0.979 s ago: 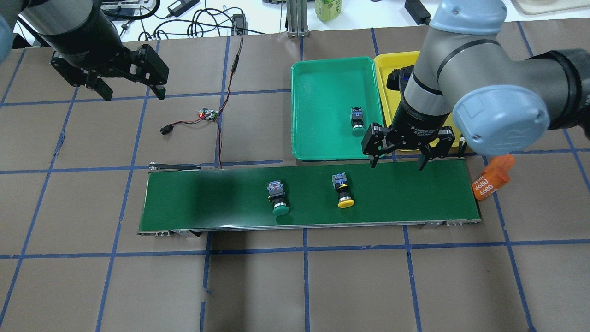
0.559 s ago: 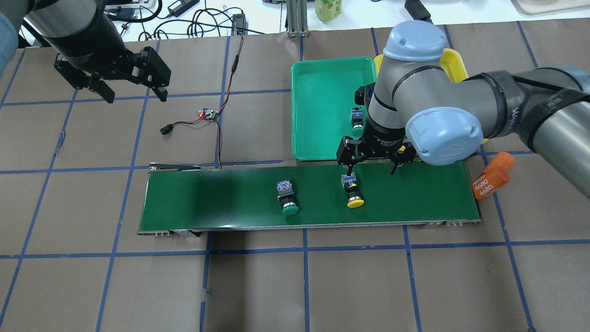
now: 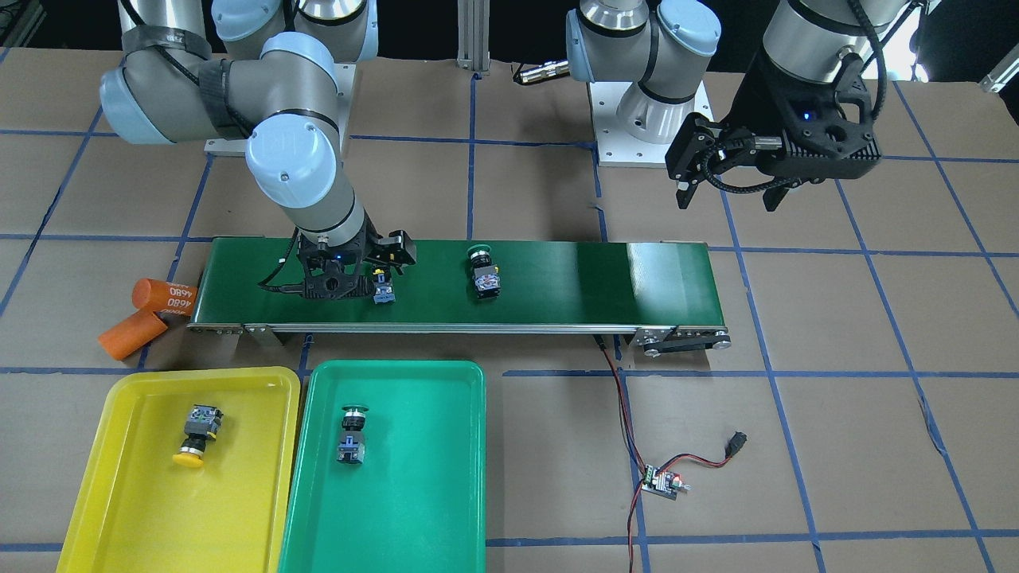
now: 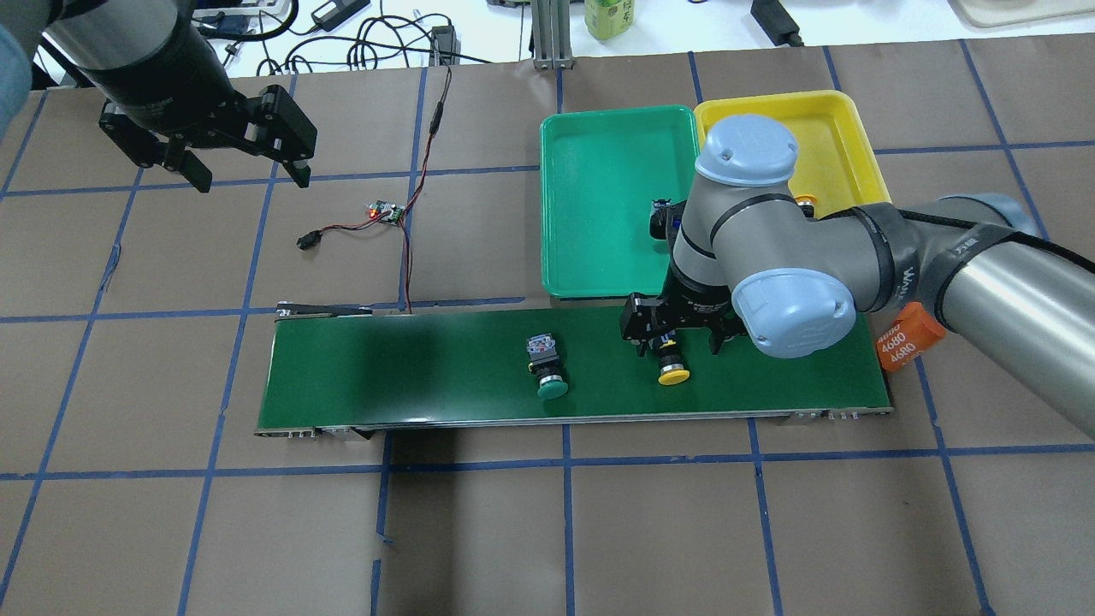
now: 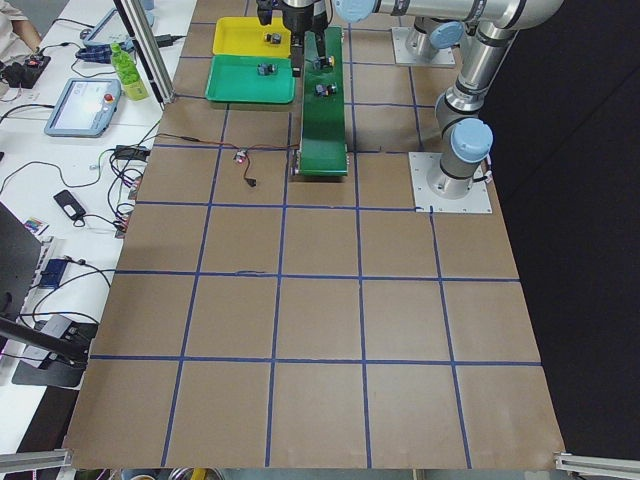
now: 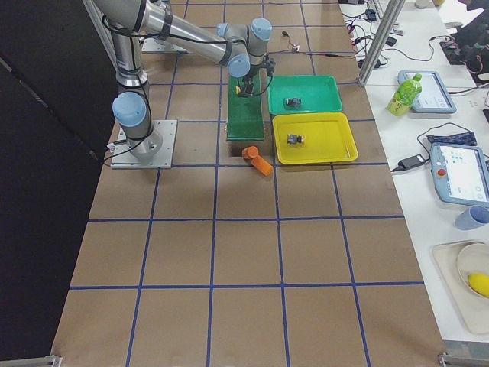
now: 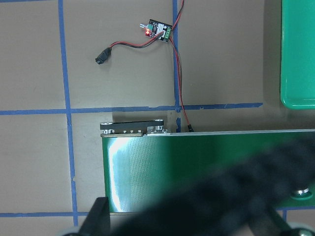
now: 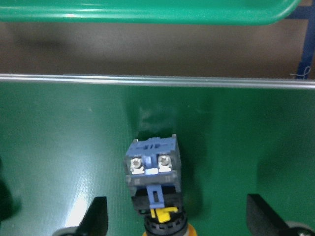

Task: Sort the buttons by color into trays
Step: 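Lower the right gripper and grasp the yellow-capped button on the belt, then carry the yellow-capped button into the yellow tray and release it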

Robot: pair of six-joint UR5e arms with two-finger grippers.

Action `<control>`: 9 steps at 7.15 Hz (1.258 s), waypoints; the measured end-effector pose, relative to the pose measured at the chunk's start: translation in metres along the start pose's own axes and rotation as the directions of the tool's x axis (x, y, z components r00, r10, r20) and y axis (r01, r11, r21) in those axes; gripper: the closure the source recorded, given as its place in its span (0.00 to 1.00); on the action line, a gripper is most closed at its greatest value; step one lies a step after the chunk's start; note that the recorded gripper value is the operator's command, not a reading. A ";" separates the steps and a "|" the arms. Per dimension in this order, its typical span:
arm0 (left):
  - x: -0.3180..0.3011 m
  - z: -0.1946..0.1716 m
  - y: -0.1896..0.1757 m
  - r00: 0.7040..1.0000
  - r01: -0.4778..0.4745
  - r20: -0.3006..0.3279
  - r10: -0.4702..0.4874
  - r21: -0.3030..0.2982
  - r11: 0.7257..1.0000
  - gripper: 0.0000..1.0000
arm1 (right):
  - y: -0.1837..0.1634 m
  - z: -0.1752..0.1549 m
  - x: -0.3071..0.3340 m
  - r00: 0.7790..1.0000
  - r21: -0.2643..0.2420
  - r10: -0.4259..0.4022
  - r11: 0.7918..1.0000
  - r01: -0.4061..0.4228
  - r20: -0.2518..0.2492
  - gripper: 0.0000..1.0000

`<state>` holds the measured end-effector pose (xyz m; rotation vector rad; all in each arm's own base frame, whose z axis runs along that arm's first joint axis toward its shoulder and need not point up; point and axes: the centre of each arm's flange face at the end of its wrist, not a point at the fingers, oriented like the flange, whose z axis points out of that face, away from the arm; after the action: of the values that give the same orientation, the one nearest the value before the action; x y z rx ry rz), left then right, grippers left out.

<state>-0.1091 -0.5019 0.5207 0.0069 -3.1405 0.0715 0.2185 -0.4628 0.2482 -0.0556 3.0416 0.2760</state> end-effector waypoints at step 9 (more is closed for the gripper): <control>-0.001 -0.001 0.000 1.000 0.011 0.000 -0.011 0.003 1.000 0.00 | -0.022 -0.062 0.022 0.999 0.131 0.009 0.991 -0.003 -0.043 1.00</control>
<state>-0.1084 -0.5018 0.5215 0.0247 -3.1400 0.0763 0.1929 -0.4958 0.3029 -0.0442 3.0954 0.0765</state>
